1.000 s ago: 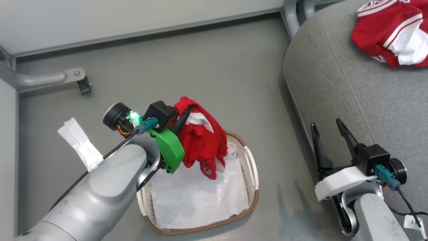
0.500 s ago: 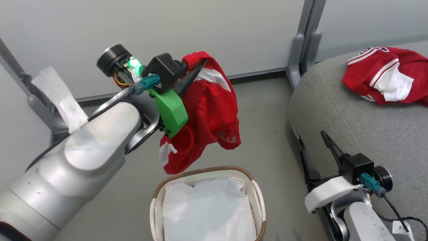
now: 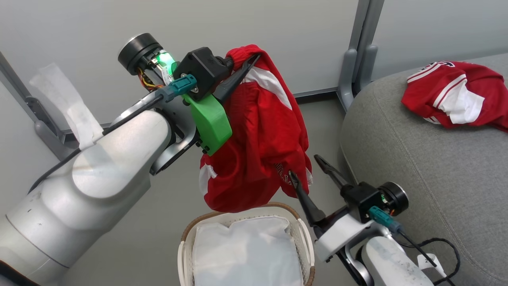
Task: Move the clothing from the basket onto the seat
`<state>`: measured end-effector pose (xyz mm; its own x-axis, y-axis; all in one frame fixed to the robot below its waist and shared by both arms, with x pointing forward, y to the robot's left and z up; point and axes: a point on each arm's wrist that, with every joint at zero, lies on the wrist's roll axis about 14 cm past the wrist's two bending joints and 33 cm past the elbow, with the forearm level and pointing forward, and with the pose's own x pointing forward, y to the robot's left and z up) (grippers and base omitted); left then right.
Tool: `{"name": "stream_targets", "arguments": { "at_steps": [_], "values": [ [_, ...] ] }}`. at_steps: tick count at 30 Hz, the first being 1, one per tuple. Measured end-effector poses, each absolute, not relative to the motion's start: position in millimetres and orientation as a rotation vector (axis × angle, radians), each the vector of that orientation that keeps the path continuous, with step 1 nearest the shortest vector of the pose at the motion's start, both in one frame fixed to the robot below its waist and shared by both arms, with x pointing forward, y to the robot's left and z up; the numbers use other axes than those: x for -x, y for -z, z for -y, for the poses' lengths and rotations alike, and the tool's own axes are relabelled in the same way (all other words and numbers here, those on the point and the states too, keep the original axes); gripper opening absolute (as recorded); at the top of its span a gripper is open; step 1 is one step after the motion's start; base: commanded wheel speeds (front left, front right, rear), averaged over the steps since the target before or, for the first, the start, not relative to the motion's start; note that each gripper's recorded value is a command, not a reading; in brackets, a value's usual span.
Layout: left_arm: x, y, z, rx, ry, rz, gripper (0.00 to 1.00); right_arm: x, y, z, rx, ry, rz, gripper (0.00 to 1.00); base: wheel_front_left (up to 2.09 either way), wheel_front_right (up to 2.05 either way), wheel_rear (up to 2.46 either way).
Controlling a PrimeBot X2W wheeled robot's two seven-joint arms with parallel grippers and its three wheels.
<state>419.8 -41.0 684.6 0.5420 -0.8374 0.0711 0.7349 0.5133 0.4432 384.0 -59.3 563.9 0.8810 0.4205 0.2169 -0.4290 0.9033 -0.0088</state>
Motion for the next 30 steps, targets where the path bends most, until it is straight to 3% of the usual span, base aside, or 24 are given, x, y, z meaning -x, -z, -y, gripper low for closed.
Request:
{"name": "stream_targets", "arguments": {
  "at_steps": [16, 17, 18, 19, 20, 27, 28, 29, 30],
  "values": [
    [-398.6, -702.1, 48.8, -0.394, 0.994, 0.348, 0.00, -414.1, -585.4, 15.6, 0.110, -0.589, 0.240, 1.00, 0.00, 0.00, 0.00],
    [-398.9, -701.6, 47.7, -0.395, 0.991, 0.347, 0.00, -414.2, -585.9, 12.0, 0.110, -0.601, 0.240, 0.78, 0.00, 0.00, 0.00],
    [-399.6, -700.9, 46.5, -0.395, 0.987, 0.344, 0.00, -414.0, -586.2, 9.1, 0.111, -0.610, 0.240, 0.78, 0.00, 0.00, 0.00],
    [-400.6, -699.6, 44.9, -0.394, 0.982, 0.338, 0.00, -414.1, -587.1, 5.9, 0.115, -0.620, 0.241, 0.28, 0.00, 0.00, 0.00],
    [-403.0, -695.7, 41.3, -0.385, 0.972, 0.324, 0.00, -414.7, -588.6, 2.9, 0.115, -0.629, 0.243, 0.00, 0.00, 0.00, 0.00],
    [-418.1, -664.0, 20.6, -0.302, 0.907, 0.226, 0.03, -418.7, -597.7, 9.6, 0.104, -0.607, 0.266, 0.00, 0.00, 0.00, 0.00],
    [-419.5, -658.8, 17.9, -0.292, 0.901, 0.213, 0.11, -419.6, -599.7, 12.6, 0.105, -0.598, 0.272, 0.00, 0.00, 0.00, 0.00],
    [-420.8, -655.2, 15.7, -0.282, 0.893, 0.204, 0.27, -420.5, -601.1, 15.5, 0.103, -0.589, 0.275, 0.00, 0.00, 0.00, 0.00],
    [-422.3, -651.6, 13.1, -0.264, 0.885, 0.195, 0.51, -421.5, -603.6, 19.1, 0.100, -0.578, 0.282, 0.00, 0.00, 0.00, 0.00]
  ]
}}
